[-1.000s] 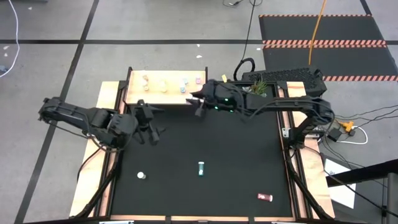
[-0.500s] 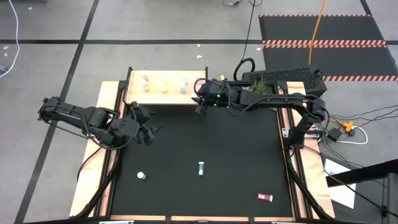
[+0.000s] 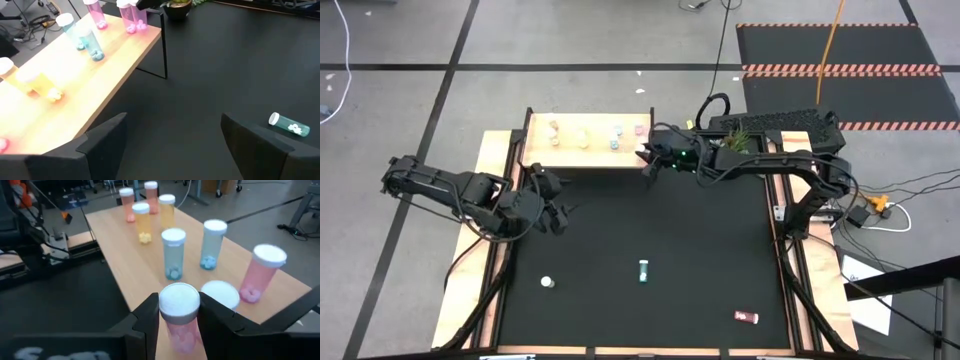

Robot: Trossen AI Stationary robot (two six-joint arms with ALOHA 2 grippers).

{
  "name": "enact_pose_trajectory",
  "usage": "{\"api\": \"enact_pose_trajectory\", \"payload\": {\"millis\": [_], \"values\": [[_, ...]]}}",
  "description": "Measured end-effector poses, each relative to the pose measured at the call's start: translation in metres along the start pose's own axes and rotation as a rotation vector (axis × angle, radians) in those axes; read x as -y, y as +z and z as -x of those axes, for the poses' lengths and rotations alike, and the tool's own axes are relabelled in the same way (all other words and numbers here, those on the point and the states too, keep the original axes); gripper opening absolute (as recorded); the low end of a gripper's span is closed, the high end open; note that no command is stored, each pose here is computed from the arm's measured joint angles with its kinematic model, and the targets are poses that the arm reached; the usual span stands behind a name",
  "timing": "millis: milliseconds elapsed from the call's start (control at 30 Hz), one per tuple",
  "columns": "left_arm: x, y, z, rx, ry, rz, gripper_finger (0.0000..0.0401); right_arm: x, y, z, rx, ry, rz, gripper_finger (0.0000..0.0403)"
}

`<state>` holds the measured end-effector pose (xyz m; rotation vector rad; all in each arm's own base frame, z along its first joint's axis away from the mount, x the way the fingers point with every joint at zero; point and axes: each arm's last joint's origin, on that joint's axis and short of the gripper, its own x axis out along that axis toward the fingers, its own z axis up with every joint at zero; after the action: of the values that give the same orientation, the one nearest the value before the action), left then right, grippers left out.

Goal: Pick and place medicine bottles onto shelf by color
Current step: Put the pink pill bottle on the shelf aligned with the other pink pill bottles

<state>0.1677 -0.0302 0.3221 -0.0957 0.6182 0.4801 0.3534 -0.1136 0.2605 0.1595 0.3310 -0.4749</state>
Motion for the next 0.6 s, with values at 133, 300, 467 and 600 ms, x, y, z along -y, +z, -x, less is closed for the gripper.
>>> {"api": "enact_pose_trajectory", "payload": {"millis": [133,300,467,600], "values": [[0.0000,0.0000,0.0000,0.000,0.000,0.001,0.0317,0.0004,-0.0012,-0.0007,-0.009,0.000,0.000,0.0105],[0.0000,0.0000,0.0000,0.000,0.000,0.001,0.0317,0.0002,-0.0015,-0.0006,-0.016,0.023,-0.014,0.0105],[0.0000,0.0000,0.0000,0.000,0.000,0.001,0.0317,0.0026,-0.0021,-0.0010,-0.025,0.020,-0.020,0.0105],[0.0000,0.0001,0.0000,0.001,0.000,0.003,0.0317,0.0050,-0.0021,-0.0013,-0.028,0.011,-0.032,0.0107]]}}
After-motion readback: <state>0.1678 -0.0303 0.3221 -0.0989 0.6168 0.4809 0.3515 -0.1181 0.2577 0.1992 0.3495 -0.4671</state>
